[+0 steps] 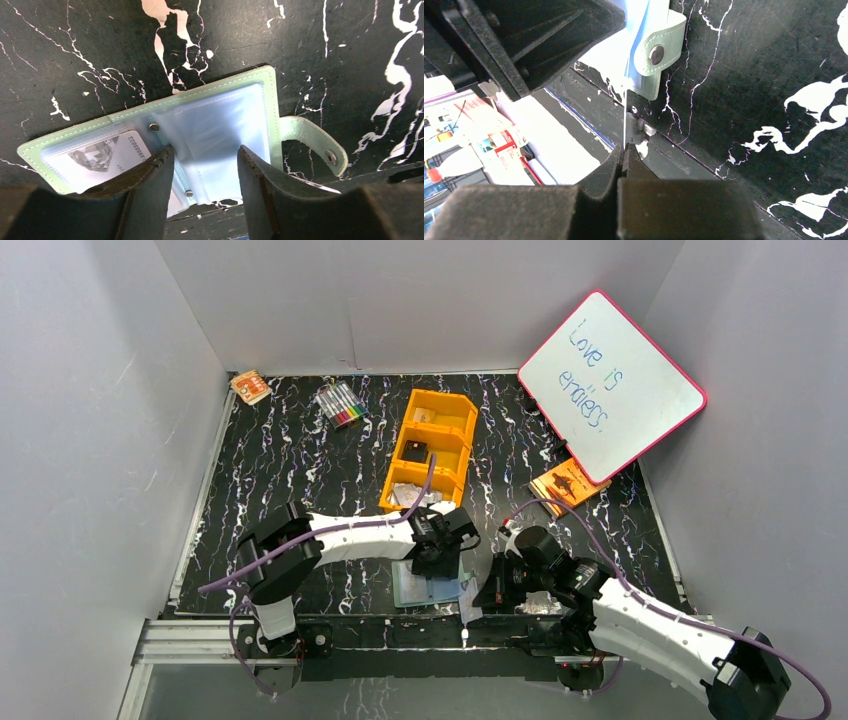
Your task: Put the credit cards into the card holder
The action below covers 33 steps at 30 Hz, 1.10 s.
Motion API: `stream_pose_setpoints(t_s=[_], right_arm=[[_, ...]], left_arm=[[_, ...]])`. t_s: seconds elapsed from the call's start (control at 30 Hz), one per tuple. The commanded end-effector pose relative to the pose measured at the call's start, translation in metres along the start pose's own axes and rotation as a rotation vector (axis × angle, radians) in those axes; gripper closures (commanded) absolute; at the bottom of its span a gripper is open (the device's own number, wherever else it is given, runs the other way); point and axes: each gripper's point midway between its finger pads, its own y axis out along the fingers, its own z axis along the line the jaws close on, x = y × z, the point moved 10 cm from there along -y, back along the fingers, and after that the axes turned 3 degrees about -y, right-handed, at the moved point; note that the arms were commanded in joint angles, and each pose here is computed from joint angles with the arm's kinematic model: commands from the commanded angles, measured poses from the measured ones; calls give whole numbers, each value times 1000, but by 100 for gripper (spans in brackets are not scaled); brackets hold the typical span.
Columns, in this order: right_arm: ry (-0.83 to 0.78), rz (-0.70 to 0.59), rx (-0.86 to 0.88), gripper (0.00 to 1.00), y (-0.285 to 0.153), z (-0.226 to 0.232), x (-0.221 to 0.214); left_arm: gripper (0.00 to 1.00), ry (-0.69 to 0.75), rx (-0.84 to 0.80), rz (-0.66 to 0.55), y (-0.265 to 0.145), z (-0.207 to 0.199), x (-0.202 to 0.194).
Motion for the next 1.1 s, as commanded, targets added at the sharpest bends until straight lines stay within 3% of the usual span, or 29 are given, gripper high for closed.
stream_pose_setpoints(t_s=[0.0,0.13,0.37,0.67,1.07], right_arm=[[-1,-16,30,100,-4,5,2],[-10,-24,8,100,-6,6,4],[-39,-49,-58,100,-14,5,5],[-101,-101,16,100,-18,21,16],[-65,-59,107,100,-6,31,22]], left_arm=[[56,90,197,64,37,25,-22],[67,141,261,82,47,29,-31],[99,172,310,92,53,35,-39],[100,155,306,79,50,36,-38],[100,139,305,76,50,37,-39]])
